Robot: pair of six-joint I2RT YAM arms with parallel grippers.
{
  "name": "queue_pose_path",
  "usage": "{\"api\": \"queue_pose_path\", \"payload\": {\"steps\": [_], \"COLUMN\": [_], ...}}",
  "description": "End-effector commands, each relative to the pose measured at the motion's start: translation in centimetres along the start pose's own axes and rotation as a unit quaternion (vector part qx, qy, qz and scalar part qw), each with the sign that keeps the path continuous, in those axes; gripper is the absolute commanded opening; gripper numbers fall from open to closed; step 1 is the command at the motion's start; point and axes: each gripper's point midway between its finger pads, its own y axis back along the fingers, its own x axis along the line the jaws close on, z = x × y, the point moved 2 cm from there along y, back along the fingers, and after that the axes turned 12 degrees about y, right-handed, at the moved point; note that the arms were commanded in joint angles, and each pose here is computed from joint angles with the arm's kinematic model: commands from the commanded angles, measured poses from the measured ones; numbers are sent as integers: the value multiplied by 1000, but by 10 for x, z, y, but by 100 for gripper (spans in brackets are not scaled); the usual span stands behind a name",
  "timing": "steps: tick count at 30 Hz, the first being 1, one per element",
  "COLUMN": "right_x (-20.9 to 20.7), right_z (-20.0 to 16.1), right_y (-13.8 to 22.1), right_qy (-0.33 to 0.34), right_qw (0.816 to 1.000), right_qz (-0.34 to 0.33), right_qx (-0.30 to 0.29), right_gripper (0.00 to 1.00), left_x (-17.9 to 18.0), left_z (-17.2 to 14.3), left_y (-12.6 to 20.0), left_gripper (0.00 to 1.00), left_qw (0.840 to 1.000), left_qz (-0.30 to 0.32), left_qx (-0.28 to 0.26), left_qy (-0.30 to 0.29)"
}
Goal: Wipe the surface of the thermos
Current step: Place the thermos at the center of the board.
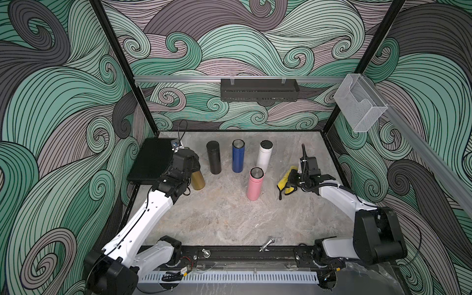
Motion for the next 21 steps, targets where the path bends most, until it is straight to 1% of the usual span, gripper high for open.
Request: {"api": "queue_pose_path", "payload": {"steps": [1,3,7,10,13,17,21], "right_x": [3,4,6,8,9,10,12], "right_z": [23,23,23,25,26,26,25], "right_y": [-10,-18,-30,-35,-40,-46,-48], "right_qy": [-9,-12,-16,-18,-20,-25,-27], "right_qw": [999,999,999,999,999,999,999], "right_qz": [7,10,18,22,25,30,34], "right_qx": [-36,-32,-24,-23,-20,-16,-14], "right_gripper": [6,7,8,8,8,8,8], "left_x": [-18,-21,-27,-25,-20,-19,-24], "left_z": [42,47,56,55,56,59,62], "left_y": [-13,-29,-59,-90,-115,-140,-155], "left_gripper": [0,0,0,0,0,0,0], "left_qw": [999,998,996,995,993,991,989], "left_qz": [-8,8,15,33,49,49,44], "left_qx": [-49,-59,-91,-94,-111,-123,-143], "left_qy": [15,6,6,5,1,4,-5]}}
